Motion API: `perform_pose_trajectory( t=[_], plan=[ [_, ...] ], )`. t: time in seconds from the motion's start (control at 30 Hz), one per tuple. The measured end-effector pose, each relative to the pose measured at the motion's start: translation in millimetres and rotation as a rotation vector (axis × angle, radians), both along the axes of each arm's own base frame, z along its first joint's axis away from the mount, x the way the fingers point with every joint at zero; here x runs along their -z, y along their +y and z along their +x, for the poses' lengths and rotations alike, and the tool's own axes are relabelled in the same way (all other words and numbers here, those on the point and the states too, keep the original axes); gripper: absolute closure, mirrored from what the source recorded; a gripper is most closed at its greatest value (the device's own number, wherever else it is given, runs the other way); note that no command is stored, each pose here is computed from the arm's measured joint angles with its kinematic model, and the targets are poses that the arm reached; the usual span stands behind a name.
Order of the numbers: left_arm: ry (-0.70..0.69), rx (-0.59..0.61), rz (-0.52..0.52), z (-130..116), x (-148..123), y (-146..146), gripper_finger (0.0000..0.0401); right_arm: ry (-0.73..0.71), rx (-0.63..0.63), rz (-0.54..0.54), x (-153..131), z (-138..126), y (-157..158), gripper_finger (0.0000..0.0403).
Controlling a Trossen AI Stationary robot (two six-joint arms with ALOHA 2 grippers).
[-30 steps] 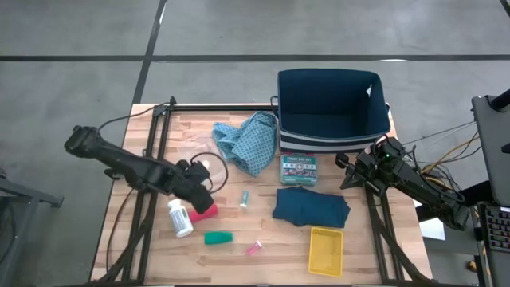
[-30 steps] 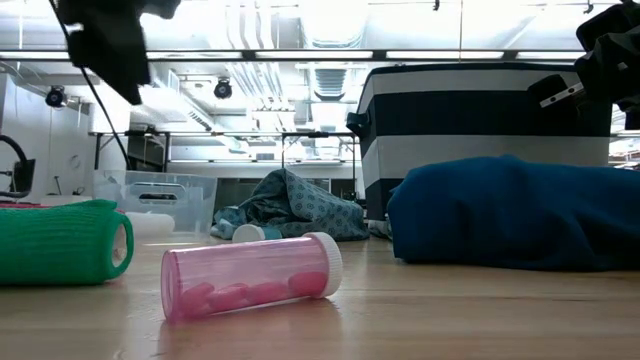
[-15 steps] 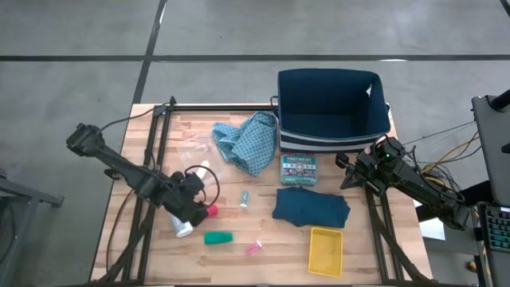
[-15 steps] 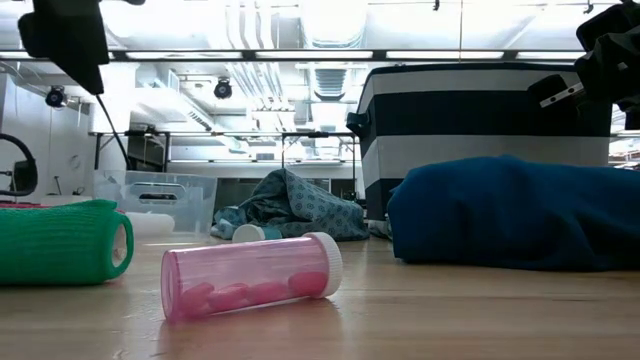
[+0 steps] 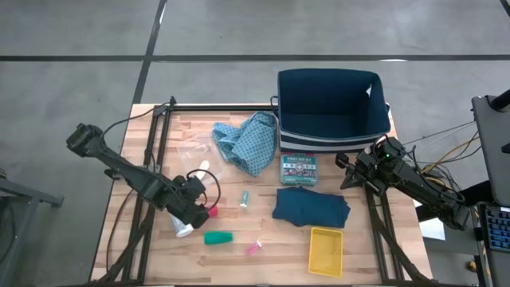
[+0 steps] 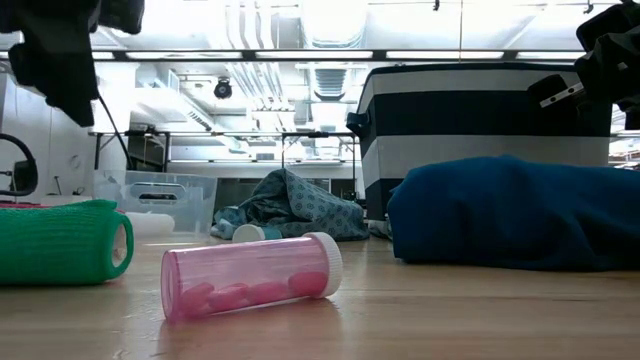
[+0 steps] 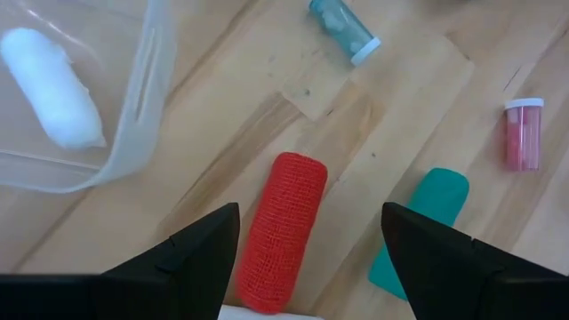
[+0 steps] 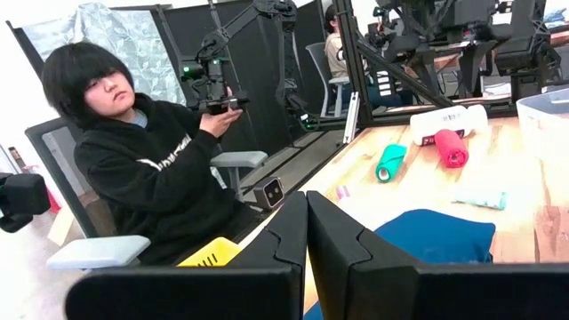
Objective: Pick & place medical supplies in basket/bin
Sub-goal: Put the red bandage into the transparent bin
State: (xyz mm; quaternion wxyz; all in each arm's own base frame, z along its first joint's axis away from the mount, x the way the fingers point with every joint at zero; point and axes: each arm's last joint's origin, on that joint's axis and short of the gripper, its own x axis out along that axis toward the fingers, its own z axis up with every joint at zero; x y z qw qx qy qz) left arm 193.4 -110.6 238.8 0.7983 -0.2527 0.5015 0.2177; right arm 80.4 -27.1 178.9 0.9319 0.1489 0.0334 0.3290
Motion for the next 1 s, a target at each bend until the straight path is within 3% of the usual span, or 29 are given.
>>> perform_pose_trajectory(
  t=[0.37,1.0],
  plan=[
    [-0.024,0.014,-0.021,-1,22,-2,0.0123,0.000,0.000,0.000,0,0,0,0.0394],
    [0.134,0.053,0.071,11,62,-24,0.0123,0.000,0.001,0.000,0,0,0,0.0394]
  ],
)
